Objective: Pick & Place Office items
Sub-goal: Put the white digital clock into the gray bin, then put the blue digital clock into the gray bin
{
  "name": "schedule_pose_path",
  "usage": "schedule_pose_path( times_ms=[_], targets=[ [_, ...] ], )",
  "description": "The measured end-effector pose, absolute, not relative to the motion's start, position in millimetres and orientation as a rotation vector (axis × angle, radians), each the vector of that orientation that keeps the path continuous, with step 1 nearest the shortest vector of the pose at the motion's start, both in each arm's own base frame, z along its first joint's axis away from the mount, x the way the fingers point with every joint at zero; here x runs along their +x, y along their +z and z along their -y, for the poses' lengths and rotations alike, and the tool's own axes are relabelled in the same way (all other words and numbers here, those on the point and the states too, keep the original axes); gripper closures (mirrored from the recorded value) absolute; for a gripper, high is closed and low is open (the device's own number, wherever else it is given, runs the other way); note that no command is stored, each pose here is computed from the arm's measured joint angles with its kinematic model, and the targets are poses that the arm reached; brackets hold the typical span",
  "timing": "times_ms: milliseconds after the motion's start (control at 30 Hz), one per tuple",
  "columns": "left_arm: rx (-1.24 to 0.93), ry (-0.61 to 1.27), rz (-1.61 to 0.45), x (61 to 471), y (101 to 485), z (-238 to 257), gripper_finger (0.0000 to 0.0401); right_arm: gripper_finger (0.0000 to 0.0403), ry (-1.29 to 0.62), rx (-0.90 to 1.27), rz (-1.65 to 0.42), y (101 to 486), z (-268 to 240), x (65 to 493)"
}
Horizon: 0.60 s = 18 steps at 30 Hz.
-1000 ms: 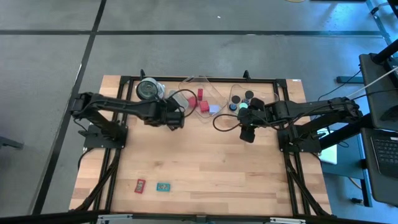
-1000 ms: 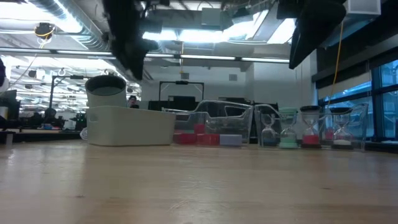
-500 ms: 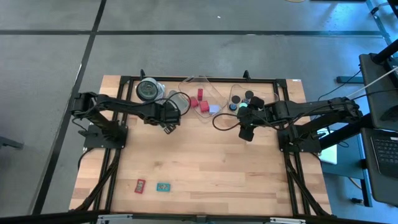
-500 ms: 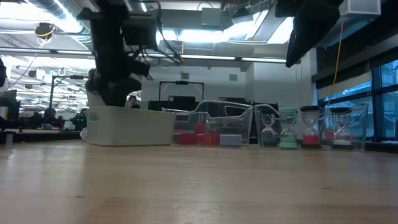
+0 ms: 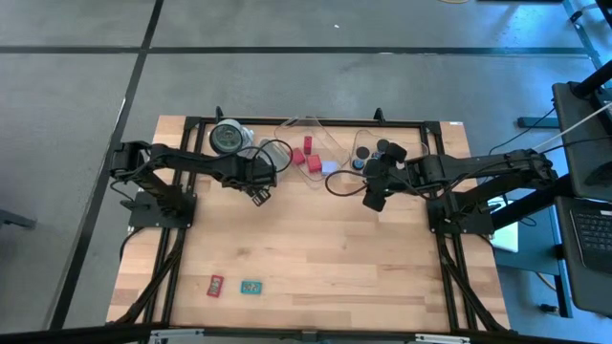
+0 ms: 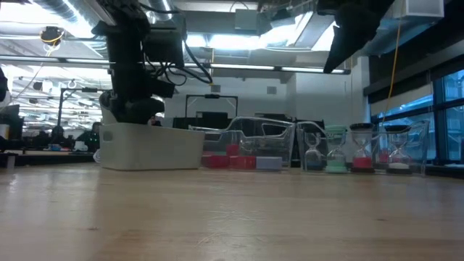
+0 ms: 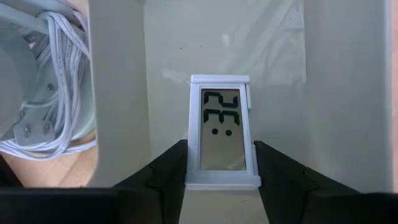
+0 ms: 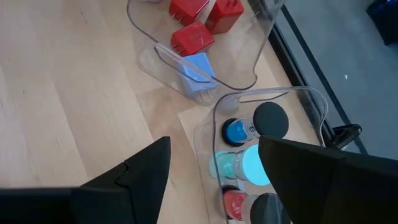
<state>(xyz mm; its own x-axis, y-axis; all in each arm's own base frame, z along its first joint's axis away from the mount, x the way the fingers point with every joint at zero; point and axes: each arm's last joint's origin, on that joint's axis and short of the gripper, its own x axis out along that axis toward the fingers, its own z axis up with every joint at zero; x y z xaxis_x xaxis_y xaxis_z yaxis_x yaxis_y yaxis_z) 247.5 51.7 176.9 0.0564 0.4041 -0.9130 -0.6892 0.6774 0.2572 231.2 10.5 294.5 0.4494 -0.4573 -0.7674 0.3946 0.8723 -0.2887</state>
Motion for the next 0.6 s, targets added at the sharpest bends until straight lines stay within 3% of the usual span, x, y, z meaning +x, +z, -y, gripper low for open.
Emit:
schedule_pose_path(
  times_ms=[600],
  targets=[
    [-0.343, 0.893, -1.240, 247.5, 178.0, -51.5, 0.0212, 0.0154, -0.524, -0.070, -0.974, 294.4, -10.6, 231.1]
  ],
)
